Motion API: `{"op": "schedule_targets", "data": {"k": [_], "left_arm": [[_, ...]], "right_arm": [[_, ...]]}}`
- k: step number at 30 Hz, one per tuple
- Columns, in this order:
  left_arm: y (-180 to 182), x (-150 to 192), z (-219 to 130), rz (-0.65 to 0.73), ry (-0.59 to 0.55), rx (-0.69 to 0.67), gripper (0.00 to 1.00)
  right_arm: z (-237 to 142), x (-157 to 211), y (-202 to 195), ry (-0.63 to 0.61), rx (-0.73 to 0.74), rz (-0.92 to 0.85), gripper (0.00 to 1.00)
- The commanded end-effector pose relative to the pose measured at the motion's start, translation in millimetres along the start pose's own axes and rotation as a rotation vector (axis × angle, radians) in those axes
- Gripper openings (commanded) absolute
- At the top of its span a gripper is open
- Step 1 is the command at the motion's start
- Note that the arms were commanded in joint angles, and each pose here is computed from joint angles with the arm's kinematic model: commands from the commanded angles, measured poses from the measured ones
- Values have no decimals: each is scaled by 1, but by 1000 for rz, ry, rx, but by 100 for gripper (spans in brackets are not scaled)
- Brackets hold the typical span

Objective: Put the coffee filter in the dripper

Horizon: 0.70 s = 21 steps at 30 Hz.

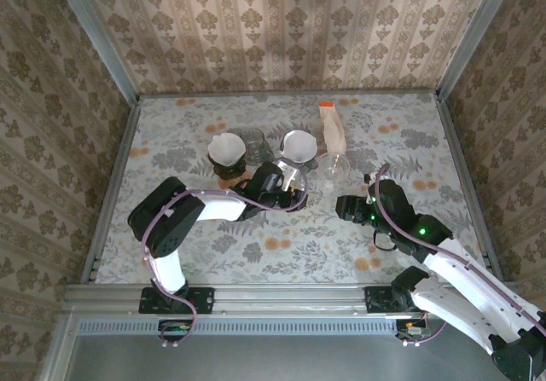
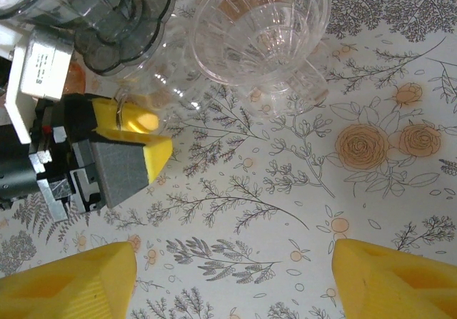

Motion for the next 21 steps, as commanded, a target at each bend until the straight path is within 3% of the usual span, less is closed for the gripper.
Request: {"op": "schedule_targets", "data": {"k": [1, 12, 21], "left_arm": [[3, 13, -5, -30, 28, -22, 61], [2, 12, -5, 0, 7, -32, 77], [6, 13, -4, 41, -6, -69, 80]], "right_arm": [[-3, -2, -1, -8, 0, 2, 74], [-4, -1, -1, -14, -2, 4, 75], [-4, -1, -1, -14, -1, 0, 75]]}}
Point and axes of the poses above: each hand's point on the last joint's axis, 136 mm out from that joint toward the fingers, its own z axis out along the fingers, its own y axis along the line the jaws close on, x = y × z, the point moved 1 cm from there along -z, back along the fingers, and after that the axes turned 15 degrees about -z, right-handed, at the moved point
